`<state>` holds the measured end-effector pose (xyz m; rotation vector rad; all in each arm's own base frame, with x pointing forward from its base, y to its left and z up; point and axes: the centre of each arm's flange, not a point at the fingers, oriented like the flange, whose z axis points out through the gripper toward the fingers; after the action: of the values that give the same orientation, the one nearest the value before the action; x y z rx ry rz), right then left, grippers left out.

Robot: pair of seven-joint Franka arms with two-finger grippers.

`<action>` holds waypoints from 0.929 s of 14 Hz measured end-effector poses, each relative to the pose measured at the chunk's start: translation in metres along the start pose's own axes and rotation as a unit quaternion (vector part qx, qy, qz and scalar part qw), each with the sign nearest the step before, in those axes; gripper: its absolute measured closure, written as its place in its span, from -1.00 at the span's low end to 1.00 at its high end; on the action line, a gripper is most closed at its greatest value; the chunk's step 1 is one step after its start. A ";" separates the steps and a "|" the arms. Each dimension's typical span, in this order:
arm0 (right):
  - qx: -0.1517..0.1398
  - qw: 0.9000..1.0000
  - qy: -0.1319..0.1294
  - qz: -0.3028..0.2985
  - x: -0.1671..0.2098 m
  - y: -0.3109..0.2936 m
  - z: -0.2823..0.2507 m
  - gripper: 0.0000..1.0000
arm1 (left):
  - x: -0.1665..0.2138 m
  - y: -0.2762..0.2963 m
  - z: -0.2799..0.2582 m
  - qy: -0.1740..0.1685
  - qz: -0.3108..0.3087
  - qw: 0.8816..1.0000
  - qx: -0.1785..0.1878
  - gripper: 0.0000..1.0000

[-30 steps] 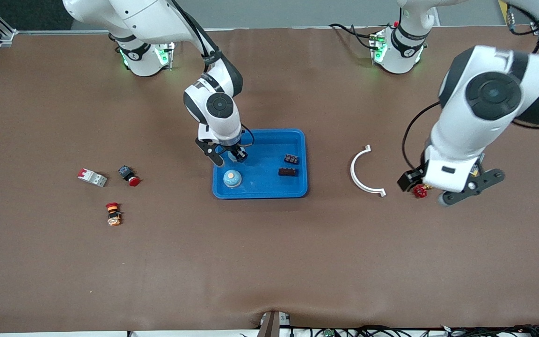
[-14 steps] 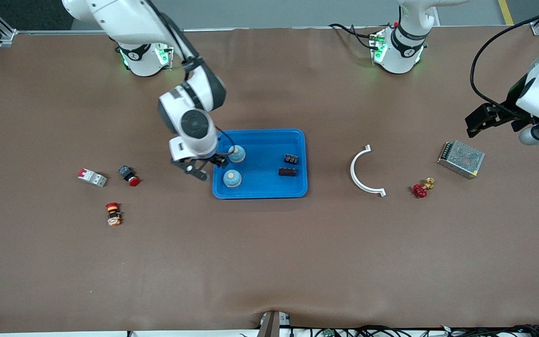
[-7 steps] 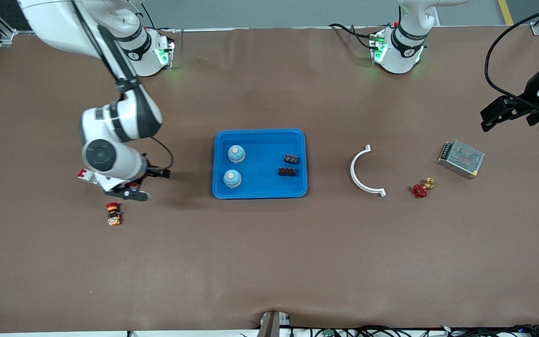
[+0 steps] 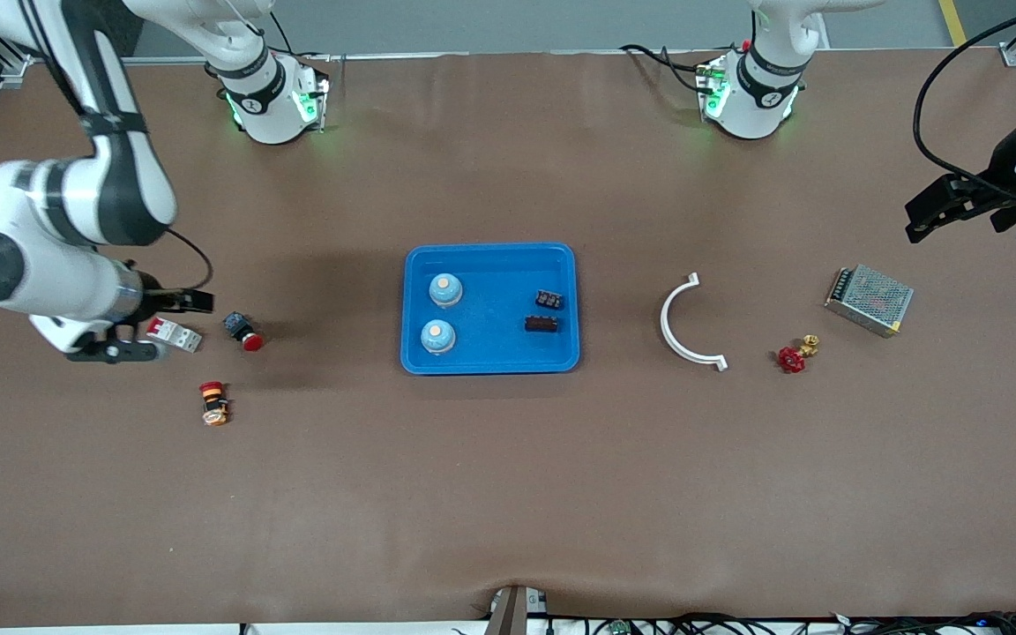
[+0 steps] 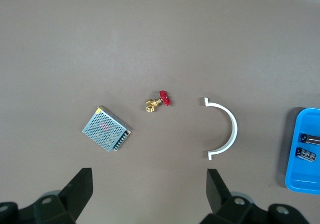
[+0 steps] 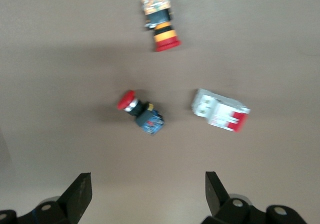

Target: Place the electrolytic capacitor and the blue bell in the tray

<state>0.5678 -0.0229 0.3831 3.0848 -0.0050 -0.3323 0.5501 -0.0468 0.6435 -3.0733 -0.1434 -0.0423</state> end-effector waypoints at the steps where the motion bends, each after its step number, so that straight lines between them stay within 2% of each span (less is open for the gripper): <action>1: 0.002 1.000 0.011 0.006 -0.007 0.012 -0.017 -1.00 | 0.000 0.000 0.000 -0.001 0.000 1.000 0.000 -1.00; 5: 0.002 0.999 0.047 0.019 -0.045 0.026 -0.103 -1.00 | -0.002 0.005 0.000 -0.004 0.002 1.000 -0.017 -1.00; 8: 0.001 0.998 0.058 0.031 -0.072 0.027 -0.170 -1.00 | -0.007 0.007 -0.009 0.002 0.005 1.000 -0.028 -1.00; 13: 0.001 0.996 0.072 0.053 -0.088 0.012 -0.224 -1.00 | -0.013 0.007 -0.009 -0.003 0.009 1.000 -0.027 -1.00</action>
<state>0.5296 -0.0259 0.6206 3.0868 -0.1640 -0.1063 0.5376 -0.0554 0.6516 -3.1278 -0.1169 -0.0351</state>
